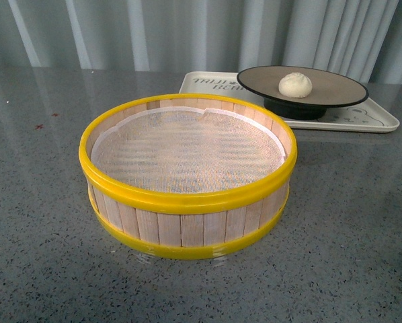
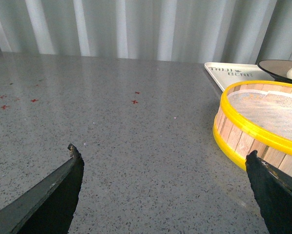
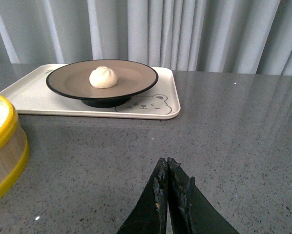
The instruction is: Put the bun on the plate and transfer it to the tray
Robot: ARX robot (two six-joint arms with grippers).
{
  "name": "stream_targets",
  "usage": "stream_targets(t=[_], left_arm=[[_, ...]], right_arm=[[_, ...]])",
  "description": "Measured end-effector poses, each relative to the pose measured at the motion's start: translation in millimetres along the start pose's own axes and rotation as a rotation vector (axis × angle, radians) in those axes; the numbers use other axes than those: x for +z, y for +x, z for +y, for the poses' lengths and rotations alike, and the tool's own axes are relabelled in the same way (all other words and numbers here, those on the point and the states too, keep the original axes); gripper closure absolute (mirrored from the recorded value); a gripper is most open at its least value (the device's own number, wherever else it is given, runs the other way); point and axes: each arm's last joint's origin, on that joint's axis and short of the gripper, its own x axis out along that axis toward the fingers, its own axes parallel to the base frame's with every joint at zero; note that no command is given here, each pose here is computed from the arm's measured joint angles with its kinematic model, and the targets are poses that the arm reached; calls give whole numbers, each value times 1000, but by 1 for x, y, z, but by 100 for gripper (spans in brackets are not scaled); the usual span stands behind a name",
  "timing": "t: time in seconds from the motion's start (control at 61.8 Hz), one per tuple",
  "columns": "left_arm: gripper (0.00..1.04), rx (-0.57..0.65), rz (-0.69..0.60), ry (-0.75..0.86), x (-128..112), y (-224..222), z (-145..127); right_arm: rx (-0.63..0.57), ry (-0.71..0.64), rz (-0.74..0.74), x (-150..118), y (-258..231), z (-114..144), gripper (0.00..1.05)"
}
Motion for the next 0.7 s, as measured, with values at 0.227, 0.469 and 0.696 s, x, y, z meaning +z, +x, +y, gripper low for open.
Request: stream_targets(t=[0.227,0.469,0.696], left_arm=[[7,0,0,0,0,0,0],[7,0,0,0,0,0,0],[7,0,0,0,0,0,0]], right_arm=[[-1,0,8,-13,-17,0,103],[0,2,-4,-10,-32,0,103],[0,2,-13,-8,-41,0,103]])
